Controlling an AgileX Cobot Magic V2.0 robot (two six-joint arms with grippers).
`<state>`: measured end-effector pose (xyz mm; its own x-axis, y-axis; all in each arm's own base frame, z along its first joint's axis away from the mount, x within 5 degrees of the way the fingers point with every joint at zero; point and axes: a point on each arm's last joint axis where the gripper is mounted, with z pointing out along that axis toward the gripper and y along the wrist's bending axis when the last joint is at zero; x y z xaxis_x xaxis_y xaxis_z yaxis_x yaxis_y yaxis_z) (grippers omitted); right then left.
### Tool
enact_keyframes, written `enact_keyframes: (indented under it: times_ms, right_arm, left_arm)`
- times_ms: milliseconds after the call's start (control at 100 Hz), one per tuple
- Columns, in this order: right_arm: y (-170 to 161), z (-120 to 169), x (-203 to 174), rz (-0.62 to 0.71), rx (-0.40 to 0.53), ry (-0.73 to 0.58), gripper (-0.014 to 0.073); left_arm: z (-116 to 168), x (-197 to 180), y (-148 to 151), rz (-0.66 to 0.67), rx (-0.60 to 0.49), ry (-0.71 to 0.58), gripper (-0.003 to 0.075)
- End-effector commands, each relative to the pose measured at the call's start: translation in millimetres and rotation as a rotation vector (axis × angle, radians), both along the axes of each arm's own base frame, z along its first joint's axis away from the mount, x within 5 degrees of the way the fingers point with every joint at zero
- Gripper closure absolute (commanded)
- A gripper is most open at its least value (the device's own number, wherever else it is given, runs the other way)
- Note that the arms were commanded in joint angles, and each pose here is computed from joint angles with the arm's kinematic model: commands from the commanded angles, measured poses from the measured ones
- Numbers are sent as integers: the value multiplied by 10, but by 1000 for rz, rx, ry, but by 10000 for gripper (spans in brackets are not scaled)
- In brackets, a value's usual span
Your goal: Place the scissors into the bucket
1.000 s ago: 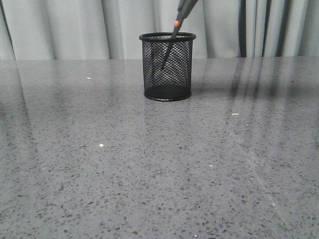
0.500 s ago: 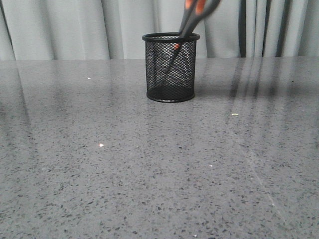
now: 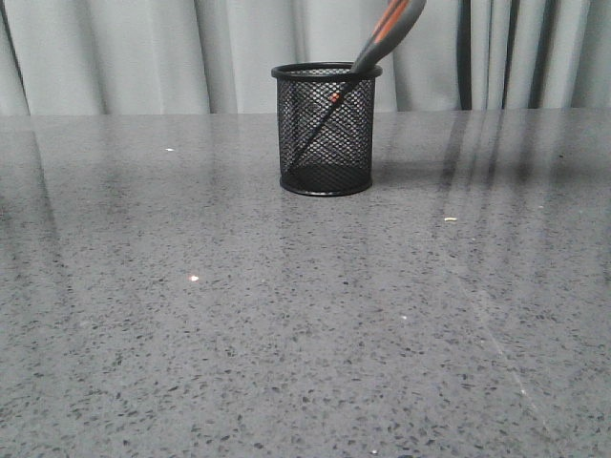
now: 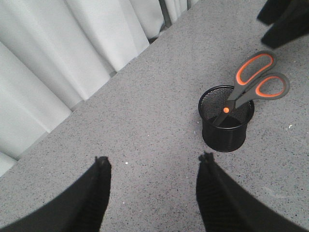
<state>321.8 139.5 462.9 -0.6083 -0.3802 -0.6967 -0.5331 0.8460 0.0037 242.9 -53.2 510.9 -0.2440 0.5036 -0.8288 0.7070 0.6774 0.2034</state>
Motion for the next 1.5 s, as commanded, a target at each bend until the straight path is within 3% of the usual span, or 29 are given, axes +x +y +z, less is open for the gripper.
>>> enact_keyframes:
  times_ms: [0,100,220,290,350,440,610,790,900,1090,1280,1490]
  right_arm:
    - [-154,396,-318,-10,24,-105,265]
    - [-203,522,-440,-13,47,-155,291]
    - [-253,643,-570,-17,68,-202,440]
    - [-280,698,-637,-18,79,-227,562]
    - [-299,728,-685,-19,87,-245,669]
    - [-331,774,-763,-26,108,-287,645]
    - [-412,792,-933,-46,156,-397,640]
    - [-567,716,-1237,-82,215,-576,640]
    - [-650,501,-1411,-100,251,-666,640]
    - [-816,-26,-1787,-125,304,-782,640]
    - [-976,-623,-2171,-137,326,-834,640]
    - [-1111,-1167,-2484,-153,375,-940,640]
  left_arm:
    - [186,-144,-20,-5,-60,-78,344]
    - [180,-149,-21,-8,-58,-70,344]
    - [174,-154,-23,-9,-60,-59,366]
    - [171,-156,-24,-7,-64,-51,436]
    - [171,-156,-24,1,-75,-42,542]
    - [159,-167,-26,-1,-77,-20,743]
    - [148,-233,-18,37,-117,-24,740]
    - [87,-452,45,148,-195,-169,740]
    - [-65,-661,107,224,-230,-280,740]
    - [-571,-1074,264,396,-303,-469,740]
    - [-1274,-1448,351,487,-317,-499,740]
    - [-1868,-1802,387,524,-374,-535,740]
